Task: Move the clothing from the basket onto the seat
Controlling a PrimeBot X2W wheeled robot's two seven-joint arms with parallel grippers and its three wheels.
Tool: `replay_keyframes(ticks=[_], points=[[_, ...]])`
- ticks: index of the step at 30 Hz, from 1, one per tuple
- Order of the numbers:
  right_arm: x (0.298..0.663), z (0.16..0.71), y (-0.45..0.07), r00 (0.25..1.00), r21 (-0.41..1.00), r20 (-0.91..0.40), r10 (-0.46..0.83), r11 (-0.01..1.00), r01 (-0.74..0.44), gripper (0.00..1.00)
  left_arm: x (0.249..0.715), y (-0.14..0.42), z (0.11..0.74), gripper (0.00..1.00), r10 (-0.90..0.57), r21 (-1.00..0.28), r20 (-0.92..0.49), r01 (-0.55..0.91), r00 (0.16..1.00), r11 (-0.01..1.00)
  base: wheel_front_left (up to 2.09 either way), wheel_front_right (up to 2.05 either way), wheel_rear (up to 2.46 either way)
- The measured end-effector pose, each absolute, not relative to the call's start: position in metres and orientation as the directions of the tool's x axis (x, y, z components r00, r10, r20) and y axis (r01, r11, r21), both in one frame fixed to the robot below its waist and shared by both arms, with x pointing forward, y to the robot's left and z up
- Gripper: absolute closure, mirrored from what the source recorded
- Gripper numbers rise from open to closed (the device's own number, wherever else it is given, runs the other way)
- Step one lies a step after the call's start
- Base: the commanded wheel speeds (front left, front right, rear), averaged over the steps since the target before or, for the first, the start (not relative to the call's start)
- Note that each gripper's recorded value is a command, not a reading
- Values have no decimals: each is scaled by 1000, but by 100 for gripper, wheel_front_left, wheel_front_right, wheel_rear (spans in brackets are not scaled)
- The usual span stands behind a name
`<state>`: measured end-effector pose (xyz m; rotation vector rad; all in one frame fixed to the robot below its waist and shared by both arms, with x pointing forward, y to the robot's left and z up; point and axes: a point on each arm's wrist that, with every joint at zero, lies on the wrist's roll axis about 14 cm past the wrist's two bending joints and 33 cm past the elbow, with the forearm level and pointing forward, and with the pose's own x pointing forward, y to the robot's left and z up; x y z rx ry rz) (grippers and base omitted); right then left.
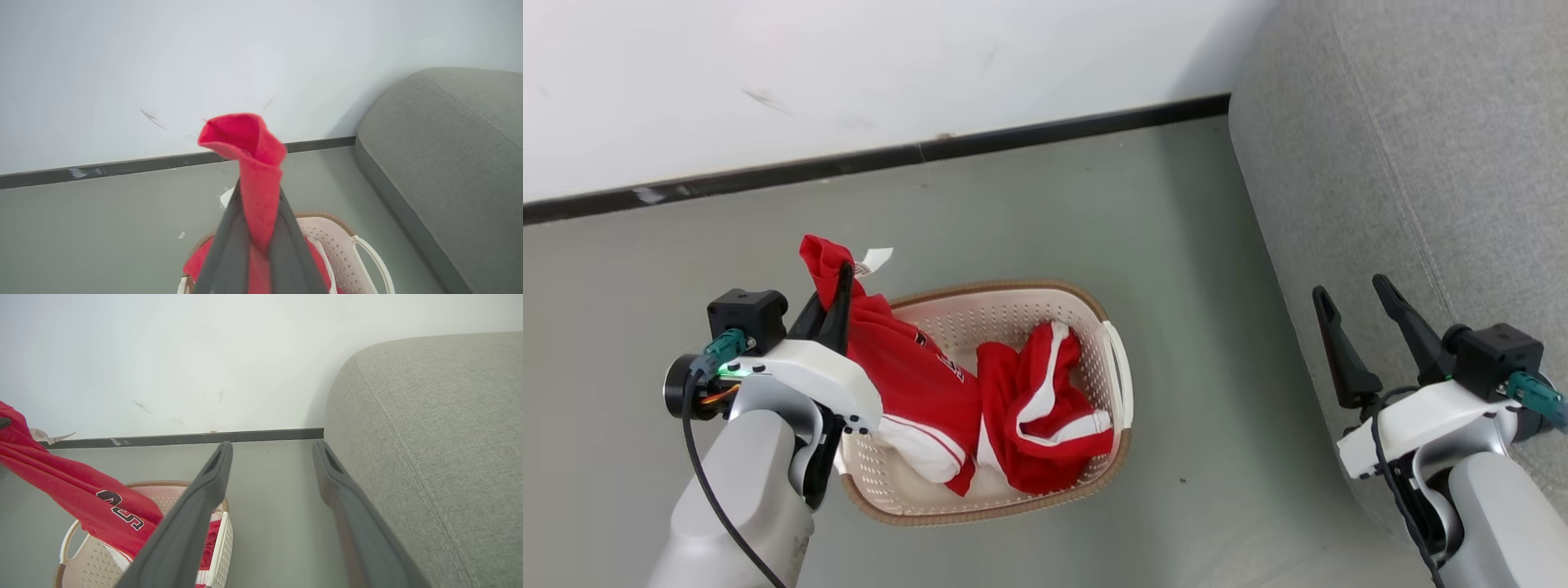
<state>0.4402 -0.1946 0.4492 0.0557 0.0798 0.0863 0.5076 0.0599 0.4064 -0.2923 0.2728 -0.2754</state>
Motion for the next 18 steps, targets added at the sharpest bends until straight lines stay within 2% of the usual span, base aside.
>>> replay_keyframes(ticks=[18], points=[[403,471,-181,992,57,-35,123,991,-121,0,481,69,495,100,-304,-296,-15,286,952,911,0,0,0]])
